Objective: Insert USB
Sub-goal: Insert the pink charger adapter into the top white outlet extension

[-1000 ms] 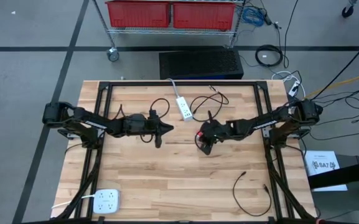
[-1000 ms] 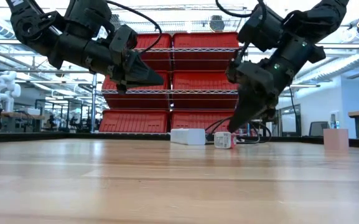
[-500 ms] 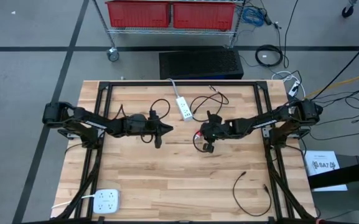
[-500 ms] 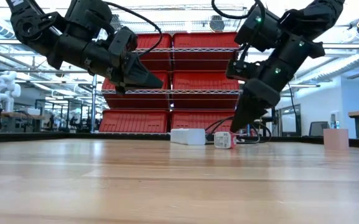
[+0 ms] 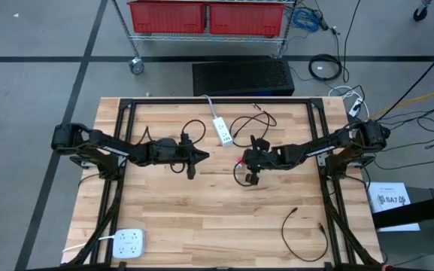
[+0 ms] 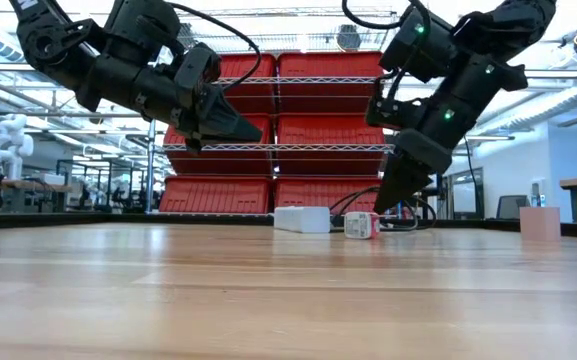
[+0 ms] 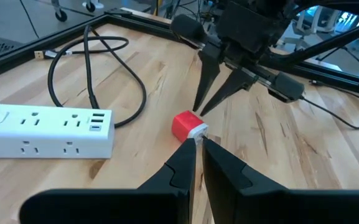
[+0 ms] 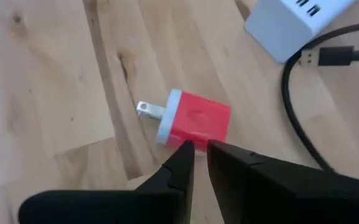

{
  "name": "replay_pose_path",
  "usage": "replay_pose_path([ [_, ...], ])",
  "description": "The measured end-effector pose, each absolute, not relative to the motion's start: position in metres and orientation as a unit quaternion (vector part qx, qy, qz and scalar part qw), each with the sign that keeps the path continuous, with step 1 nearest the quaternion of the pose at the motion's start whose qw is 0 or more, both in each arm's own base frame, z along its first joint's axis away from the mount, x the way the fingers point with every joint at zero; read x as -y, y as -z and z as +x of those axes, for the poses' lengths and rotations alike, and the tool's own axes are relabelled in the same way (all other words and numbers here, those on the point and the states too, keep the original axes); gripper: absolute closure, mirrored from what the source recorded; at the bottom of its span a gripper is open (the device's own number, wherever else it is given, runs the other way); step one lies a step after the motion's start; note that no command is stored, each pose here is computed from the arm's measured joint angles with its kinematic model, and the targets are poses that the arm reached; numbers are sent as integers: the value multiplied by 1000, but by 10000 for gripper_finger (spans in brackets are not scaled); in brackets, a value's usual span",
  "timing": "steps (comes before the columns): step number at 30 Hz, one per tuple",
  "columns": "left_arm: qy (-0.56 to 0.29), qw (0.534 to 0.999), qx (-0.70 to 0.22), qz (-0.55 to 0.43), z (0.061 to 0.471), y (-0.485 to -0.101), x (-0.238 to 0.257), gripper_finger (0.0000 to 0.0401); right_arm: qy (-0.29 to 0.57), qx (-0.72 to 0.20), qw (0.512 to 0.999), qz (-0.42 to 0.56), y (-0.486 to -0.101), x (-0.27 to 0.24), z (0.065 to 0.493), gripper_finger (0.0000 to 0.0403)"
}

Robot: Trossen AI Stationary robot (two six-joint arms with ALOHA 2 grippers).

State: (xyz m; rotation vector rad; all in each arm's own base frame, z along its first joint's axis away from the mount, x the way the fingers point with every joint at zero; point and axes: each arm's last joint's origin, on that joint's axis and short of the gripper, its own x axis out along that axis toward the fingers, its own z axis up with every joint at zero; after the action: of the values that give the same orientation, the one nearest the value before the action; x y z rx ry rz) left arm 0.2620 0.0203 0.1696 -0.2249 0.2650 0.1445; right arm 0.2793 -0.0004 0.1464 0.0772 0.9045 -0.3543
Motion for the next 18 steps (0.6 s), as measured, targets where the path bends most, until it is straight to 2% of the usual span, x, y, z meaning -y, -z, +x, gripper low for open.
replay_pose_path([
  [7, -72, 982, -132, -112, 262, -170, -20, 366, 164, -431, 886, 47, -146, -11, 279, 365],
  [12, -72, 982, -131, -111, 262, -170, -20, 366, 195, -392, 899, 14, -151, -15, 283, 365],
  [18, -72, 982, -131, -111, 262, -170, -20, 366, 210, -401, 892, 16, -150, -6, 282, 365],
])
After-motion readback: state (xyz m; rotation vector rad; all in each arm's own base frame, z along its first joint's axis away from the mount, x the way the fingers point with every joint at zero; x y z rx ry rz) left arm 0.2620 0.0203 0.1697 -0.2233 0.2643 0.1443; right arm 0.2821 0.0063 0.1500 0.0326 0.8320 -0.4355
